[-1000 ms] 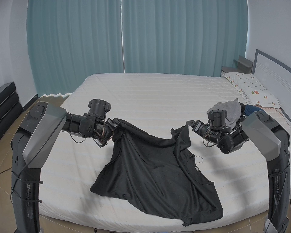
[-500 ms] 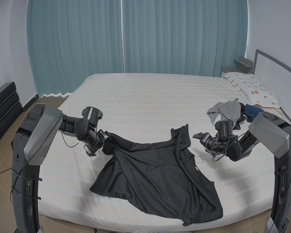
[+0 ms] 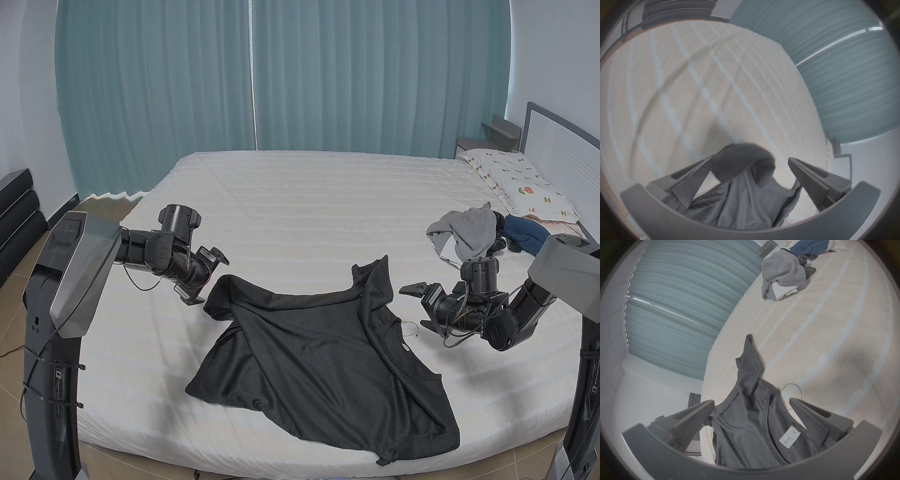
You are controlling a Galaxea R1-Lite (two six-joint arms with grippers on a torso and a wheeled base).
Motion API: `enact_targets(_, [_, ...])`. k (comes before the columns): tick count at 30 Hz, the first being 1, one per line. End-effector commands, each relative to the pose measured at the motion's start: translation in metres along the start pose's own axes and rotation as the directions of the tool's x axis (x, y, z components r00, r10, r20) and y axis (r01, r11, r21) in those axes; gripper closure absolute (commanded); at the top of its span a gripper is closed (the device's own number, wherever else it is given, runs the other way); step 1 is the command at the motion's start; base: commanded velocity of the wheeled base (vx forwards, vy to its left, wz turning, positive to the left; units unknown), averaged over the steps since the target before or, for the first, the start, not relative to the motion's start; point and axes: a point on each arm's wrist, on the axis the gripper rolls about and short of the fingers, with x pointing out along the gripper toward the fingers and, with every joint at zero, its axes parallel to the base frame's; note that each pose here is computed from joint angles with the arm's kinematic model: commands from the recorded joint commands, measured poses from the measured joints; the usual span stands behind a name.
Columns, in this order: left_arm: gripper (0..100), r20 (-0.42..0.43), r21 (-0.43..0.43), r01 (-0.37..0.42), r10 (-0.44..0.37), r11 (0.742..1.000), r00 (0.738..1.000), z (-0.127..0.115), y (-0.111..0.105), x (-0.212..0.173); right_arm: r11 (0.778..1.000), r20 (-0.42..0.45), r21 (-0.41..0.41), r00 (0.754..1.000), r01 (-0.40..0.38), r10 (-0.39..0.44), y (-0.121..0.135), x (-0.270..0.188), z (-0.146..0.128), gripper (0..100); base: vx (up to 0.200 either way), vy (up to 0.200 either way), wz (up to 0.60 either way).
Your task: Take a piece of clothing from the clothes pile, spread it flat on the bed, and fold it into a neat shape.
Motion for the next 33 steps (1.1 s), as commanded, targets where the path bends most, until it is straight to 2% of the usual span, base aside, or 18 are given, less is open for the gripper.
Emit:
enact_targets(1, [0, -0.015, -0.023, -0.036, 0.035, 0.999, 0.999, 0.001, 0.016, 0.019, 1.0, -0.005, 0.002, 1.0, 0.005, -0.005, -0.002, -0.003, -0.002, 0, 0.0, 0.0, 0.0])
enact_targets(7, [0, -0.028, -0.028, -0.066, 0.066, 0.997, 0.997, 0.0, 0.027, 0.029, 1.0, -0.009, 0.004, 1.0, 0.011, -0.011, -0.004, -0.005, -0.003, 0, 0.0, 0.0, 0.0])
enact_targets(8, [100, -0.028, -0.028, -0.066, 0.066, 0.997, 0.997, 0.0, 0.027, 0.029, 1.0, -0.009, 0.004, 1.0, 0.011, -0.011, -0.004, -0.005, -0.003, 0, 0.0, 0.0, 0.0])
enact_targets(12, [100, -0.058, -0.024, -0.048, 0.046, 0.999, 0.997, 0.0, 0.026, 0.028, 1.0, -0.009, 0.005, 1.0, 0.012, -0.012, -0.004, -0.005, -0.003, 0, 0.0, 0.0, 0.0])
enact_targets(17, [100, -0.041, -0.034, -0.018, 0.017, 0.999, 0.999, 0.004, 0.019, 0.027, 1.0, -0.008, 0.005, 1.0, 0.009, -0.009, -0.003, -0.005, -0.003, 0, 0.0, 0.0, 0.0])
enact_targets(25, [100, 0.067, -0.068, 0.05, -0.046, 0.996, 0.997, 0.031, 0.004, 0.015, 1.0, -0.01, 0.003, 1.0, 0.007, -0.007, -0.003, -0.002, -0.003, 0, 0.0, 0.0, 0.0])
enact_targets(28, [100, 0.127, -0.063, 0.126, -0.118, 0.99, 0.985, 0.046, -0.007, 0.01, 1.0, -0.01, 0.001, 1.0, 0.002, -0.002, -0.002, -0.001, -0.004, 0, 0.0, 0.0, 0.0])
enact_targets(33, [100, 0.148, -0.04, 0.179, -0.172, 0.983, 0.974, 0.046, -0.013, 0.012, 1.0, -0.009, -0.007, 1.0, -0.011, 0.011, 0.001, 0.002, -0.005, 0, 0.0, 0.0, 0.0])
